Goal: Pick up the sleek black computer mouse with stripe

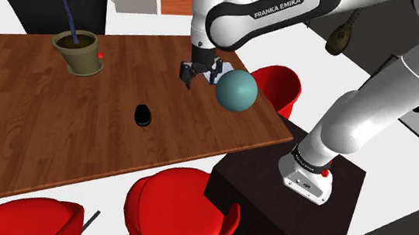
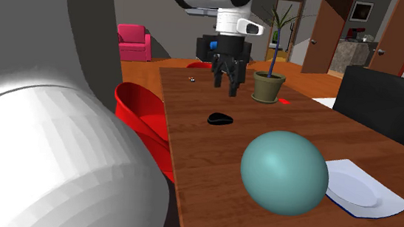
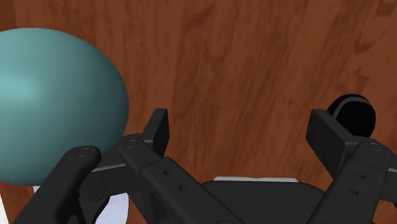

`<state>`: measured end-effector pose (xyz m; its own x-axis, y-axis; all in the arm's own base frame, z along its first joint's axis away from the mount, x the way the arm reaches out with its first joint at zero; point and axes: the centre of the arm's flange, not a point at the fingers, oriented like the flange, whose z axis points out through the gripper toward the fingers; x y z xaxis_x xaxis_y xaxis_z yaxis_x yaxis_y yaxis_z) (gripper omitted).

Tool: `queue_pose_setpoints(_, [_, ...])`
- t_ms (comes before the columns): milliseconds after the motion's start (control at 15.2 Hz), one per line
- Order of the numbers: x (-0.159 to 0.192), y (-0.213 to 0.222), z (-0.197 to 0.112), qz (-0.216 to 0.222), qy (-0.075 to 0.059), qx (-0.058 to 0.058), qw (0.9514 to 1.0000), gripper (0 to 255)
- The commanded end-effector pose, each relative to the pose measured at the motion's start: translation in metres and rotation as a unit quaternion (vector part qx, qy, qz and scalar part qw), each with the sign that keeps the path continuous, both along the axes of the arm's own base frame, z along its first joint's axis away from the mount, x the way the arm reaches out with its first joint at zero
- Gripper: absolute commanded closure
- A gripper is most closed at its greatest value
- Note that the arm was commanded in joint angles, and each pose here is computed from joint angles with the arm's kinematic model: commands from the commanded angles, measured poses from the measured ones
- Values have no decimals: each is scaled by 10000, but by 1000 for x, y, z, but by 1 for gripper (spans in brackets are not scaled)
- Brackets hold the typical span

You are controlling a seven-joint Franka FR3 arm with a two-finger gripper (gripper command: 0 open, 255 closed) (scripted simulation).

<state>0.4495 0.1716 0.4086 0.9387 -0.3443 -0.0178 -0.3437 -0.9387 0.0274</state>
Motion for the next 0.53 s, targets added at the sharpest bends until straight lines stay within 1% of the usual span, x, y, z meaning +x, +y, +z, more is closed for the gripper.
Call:
queue_pose_setpoints(0, [15,17,-15,-96,-26,16,9999,0])
queue_pose_setpoints(462, [68,67,-68,-401,-98,45,9991,0])
